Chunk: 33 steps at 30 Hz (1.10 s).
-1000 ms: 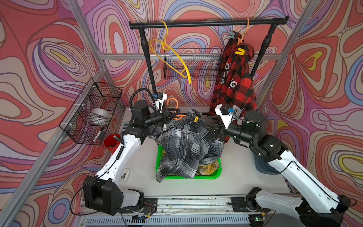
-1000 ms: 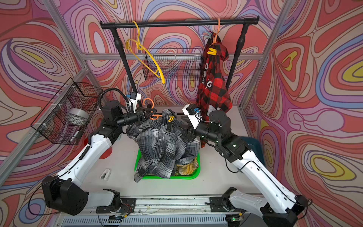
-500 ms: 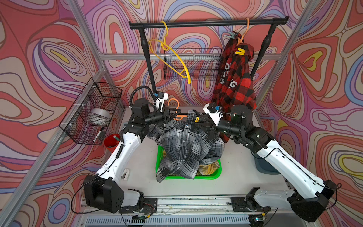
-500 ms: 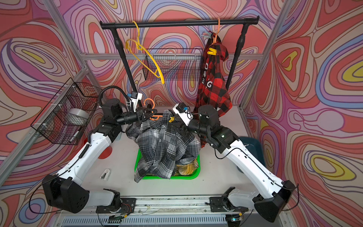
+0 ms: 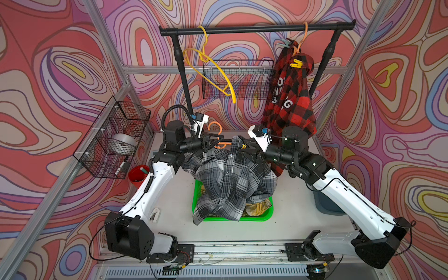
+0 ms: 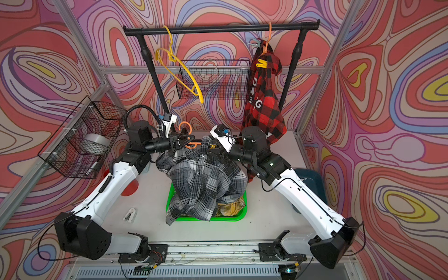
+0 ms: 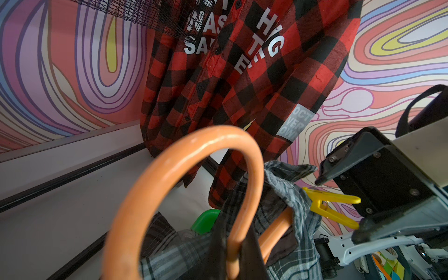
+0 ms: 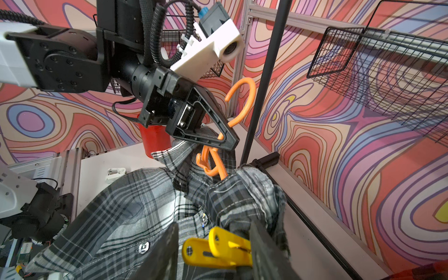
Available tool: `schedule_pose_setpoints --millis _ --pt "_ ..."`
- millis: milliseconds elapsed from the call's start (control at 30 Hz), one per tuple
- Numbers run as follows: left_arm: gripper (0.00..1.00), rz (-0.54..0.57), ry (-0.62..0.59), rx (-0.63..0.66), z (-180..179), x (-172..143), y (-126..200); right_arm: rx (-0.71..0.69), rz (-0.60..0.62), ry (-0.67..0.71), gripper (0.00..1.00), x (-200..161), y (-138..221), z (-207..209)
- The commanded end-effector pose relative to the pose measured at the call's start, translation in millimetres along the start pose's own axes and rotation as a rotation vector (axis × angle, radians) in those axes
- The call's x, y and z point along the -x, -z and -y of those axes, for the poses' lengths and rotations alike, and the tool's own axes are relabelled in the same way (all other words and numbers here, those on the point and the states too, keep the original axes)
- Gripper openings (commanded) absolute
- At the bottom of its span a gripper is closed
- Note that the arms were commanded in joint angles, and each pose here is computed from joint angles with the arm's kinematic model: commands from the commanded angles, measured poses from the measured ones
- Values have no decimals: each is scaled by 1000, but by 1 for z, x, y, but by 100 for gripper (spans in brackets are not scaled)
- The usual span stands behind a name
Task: Remove the clothespins securing long-sleeve shirts to the hanger
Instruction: Remove the clamp from the hanger.
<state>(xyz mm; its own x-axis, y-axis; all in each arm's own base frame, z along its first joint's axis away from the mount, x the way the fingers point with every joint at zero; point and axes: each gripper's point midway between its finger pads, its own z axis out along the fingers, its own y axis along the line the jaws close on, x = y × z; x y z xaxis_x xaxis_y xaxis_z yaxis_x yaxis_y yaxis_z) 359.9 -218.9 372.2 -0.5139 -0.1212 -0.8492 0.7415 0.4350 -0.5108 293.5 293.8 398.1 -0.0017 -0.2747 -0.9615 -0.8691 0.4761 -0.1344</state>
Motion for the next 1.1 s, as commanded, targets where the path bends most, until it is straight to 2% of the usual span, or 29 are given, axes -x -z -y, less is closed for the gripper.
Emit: schedule_pose_setpoints --millis 0,367,600,767,967,1000,1067 --pt "0 14 -39 -25 9 14 4 21 33 31 49 15 2 -6" --pt "0 9 -30 -29 8 14 3 1 1 43 44 11 -7 -4" --pt "0 7 -29 -31 8 15 4 8 -35 61 47 5 -14 -9" --pt "0 6 -27 -30 8 15 4 -21 -43 64 35 4 -14 -6" --pt "0 7 -27 -29 8 15 4 -45 -51 70 10 3 -15 -2" --pt "0 7 -26 -30 8 15 4 -44 -56 69 8 2 -16 -2" --pt "0 8 -28 -29 8 16 4 -40 -65 66 11 0 -16 -2"
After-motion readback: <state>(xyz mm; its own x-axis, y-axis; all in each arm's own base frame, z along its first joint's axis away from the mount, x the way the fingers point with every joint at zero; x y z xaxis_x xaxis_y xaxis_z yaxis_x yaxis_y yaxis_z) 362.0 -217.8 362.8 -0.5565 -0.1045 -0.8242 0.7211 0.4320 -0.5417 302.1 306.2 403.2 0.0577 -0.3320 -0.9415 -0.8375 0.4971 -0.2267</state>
